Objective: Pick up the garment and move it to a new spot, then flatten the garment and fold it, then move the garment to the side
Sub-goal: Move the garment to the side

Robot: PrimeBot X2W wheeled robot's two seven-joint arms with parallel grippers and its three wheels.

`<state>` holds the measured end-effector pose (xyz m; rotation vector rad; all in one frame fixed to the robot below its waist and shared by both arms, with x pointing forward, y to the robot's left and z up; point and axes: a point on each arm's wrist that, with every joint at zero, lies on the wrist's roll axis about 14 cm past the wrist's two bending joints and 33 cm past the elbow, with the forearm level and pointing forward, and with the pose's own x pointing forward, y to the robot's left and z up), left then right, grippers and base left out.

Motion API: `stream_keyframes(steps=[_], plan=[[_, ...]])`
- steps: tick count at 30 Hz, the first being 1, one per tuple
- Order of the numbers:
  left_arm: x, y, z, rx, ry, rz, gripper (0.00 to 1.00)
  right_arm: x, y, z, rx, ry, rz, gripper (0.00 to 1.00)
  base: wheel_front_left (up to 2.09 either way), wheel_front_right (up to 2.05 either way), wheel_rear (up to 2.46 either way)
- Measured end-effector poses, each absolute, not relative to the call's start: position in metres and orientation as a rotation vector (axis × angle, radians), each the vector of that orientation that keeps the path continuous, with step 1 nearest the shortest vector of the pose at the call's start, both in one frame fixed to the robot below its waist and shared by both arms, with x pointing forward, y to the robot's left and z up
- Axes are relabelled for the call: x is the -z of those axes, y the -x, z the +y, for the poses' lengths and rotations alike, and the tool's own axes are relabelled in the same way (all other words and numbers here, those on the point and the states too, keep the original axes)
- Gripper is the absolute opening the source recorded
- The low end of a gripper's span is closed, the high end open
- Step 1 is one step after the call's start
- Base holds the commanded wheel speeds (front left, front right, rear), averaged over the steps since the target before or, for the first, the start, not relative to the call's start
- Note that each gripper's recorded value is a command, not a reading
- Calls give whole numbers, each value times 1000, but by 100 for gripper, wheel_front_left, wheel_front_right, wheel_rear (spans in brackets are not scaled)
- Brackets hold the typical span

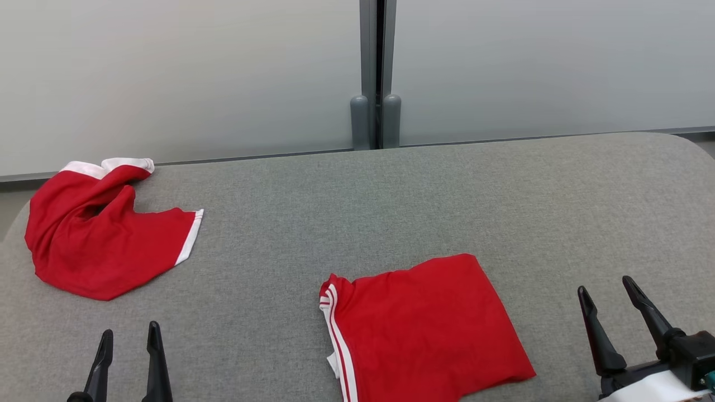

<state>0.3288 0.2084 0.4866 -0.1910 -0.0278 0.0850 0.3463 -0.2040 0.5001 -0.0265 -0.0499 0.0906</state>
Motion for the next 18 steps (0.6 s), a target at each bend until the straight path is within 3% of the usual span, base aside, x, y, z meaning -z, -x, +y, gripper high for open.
stream_keyframes(steps=[14, 18], plan=[[-482, -324, 212, -99, 194, -13, 100, -496, -356, -182, -126, -85, -43, 100, 0, 0, 0], [-479, -328, 211, -100, 195, -3, 100, -474, -368, -161, -221, -144, 92, 100, 0, 0, 0]])
